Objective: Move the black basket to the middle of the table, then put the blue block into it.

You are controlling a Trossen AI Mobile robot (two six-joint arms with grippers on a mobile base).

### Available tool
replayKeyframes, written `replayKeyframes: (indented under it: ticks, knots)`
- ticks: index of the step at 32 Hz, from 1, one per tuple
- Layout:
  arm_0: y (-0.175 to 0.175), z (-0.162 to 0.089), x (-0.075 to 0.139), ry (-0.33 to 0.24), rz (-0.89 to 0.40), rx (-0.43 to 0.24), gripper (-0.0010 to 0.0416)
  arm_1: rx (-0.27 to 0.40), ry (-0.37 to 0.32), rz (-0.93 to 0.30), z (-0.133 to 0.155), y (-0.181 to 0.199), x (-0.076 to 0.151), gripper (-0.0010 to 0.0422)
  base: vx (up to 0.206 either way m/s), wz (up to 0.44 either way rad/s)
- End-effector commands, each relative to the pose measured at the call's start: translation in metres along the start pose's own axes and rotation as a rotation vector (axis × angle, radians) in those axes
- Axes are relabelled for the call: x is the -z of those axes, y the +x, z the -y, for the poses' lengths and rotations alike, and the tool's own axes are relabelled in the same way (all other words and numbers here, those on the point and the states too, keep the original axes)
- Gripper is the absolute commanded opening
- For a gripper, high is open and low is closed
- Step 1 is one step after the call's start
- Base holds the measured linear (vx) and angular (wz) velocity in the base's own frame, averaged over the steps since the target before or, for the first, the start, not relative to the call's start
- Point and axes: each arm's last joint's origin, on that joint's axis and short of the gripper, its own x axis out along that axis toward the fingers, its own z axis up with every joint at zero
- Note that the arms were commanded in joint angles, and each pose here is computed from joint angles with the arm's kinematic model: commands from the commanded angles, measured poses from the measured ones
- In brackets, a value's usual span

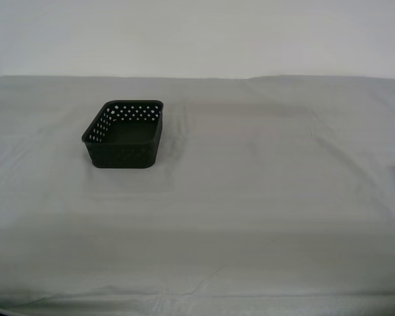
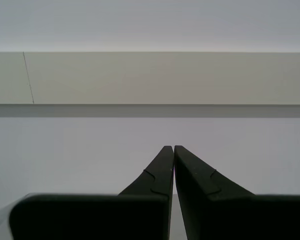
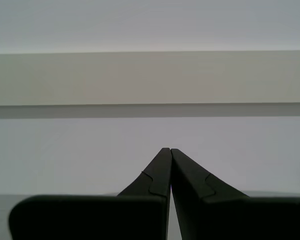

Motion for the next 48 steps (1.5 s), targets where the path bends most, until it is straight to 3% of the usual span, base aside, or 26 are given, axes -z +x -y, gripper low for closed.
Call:
replayKeyframes:
  ticks: [1, 16, 27, 36, 40, 45, 48]
  knots:
    - [0.000, 0.000, -0.004, 0.000, 0.034, -0.001, 0.0002, 0.001, -0.001, -0.077, 0.000, 0.000, 0.007, 0.0000, 0.000, 0.000]
    - [0.000, 0.000, -0.004, 0.000, 0.034, -0.001, 0.0002, 0.009, -0.003, -0.129, 0.001, -0.001, 0.012, 0.0000, 0.000, 0.000]
    - [0.000, 0.000, -0.004, 0.000, 0.033, -0.001, 0.0002, 0.014, -0.016, -0.502, 0.001, -0.003, 0.036, 0.0000, 0.000, 0.000]
    - [0.000, 0.000, -0.004, 0.001, 0.032, -0.002, 0.0002, 0.031, -0.165, -0.769, 0.004, -0.003, 0.056, 0.0000, 0.000, 0.000]
    - [0.000, 0.000, -0.004, 0.001, 0.032, -0.002, 0.0002, 0.110, -0.213, -0.897, 0.007, 0.007, 0.072, 0.0001, 0.000, 0.000]
    - [0.000, 0.000, -0.004, 0.001, 0.031, -0.002, 0.0002, 0.111, -0.232, -0.985, 0.010, 0.023, 0.091, 0.0037, 0.000, 0.000]
    - [0.000, 0.000, -0.003, 0.001, 0.031, -0.002, 0.0002, 0.110, -0.234, -1.029, 0.011, 0.035, 0.102, 0.0093, 0.000, 0.000]
